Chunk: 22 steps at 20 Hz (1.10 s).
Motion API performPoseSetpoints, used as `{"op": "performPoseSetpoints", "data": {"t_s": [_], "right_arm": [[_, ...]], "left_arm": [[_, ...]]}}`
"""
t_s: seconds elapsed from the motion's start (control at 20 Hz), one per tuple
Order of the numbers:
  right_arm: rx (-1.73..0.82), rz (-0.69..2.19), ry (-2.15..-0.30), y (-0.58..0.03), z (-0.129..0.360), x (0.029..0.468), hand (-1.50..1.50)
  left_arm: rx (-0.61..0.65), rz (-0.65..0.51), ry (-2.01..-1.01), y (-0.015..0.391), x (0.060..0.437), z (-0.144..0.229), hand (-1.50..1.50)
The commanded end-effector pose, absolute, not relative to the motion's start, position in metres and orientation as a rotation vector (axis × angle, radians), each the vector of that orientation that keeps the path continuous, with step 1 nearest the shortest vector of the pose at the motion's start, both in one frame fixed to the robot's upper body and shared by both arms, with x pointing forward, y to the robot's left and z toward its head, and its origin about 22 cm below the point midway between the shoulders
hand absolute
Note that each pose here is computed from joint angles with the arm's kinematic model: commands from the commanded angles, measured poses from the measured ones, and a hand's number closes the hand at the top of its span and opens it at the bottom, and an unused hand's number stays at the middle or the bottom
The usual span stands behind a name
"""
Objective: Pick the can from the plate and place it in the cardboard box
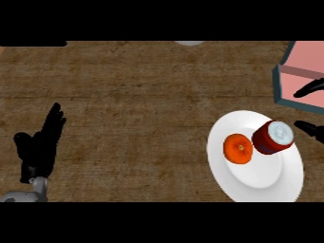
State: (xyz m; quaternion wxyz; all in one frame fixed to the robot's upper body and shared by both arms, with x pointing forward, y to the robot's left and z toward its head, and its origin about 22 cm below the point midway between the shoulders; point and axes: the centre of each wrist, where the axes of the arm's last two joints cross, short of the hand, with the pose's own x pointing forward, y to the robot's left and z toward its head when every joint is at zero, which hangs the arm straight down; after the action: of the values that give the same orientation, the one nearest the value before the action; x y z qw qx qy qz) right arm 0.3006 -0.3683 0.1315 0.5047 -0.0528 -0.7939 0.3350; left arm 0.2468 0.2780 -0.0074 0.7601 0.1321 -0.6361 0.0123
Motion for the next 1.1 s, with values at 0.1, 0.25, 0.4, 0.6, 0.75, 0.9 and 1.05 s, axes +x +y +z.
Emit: {"op": "performPoseSetpoints", "data": {"t_s": [0.1,0.25,0.4,0.6,0.75,0.9,1.05], "right_arm": [[-0.251,1.027,-1.934,-0.45,0.159,0.291,-1.5],[-0.327,1.151,-1.825,-0.448,0.18,0.3,-1.5],[-0.344,1.207,-1.706,-0.449,0.224,0.302,-1.5],[-0.328,1.332,-1.591,-0.43,0.232,0.304,-1.5],[-0.354,1.434,-1.531,-0.404,0.231,0.304,-1.5],[-0.358,1.471,-1.466,-0.384,0.232,0.313,-1.5],[-0.37,1.531,-1.407,-0.376,0.224,0.298,-1.5]], "left_arm": [[0.301,0.065,-1.391,0.265,0.259,-0.03,0.0],[0.291,0.057,-1.394,0.267,0.255,-0.027,0.0],[0.302,0.061,-1.382,0.269,0.254,-0.027,0.0],[0.297,0.062,-1.377,0.271,0.266,-0.037,0.0],[0.324,0.075,-1.403,0.269,0.261,-0.031,0.0],[0.294,0.051,-1.387,0.274,0.273,-0.013,0.0],[0.298,0.075,-1.374,0.269,0.261,-0.031,0.0]]}}
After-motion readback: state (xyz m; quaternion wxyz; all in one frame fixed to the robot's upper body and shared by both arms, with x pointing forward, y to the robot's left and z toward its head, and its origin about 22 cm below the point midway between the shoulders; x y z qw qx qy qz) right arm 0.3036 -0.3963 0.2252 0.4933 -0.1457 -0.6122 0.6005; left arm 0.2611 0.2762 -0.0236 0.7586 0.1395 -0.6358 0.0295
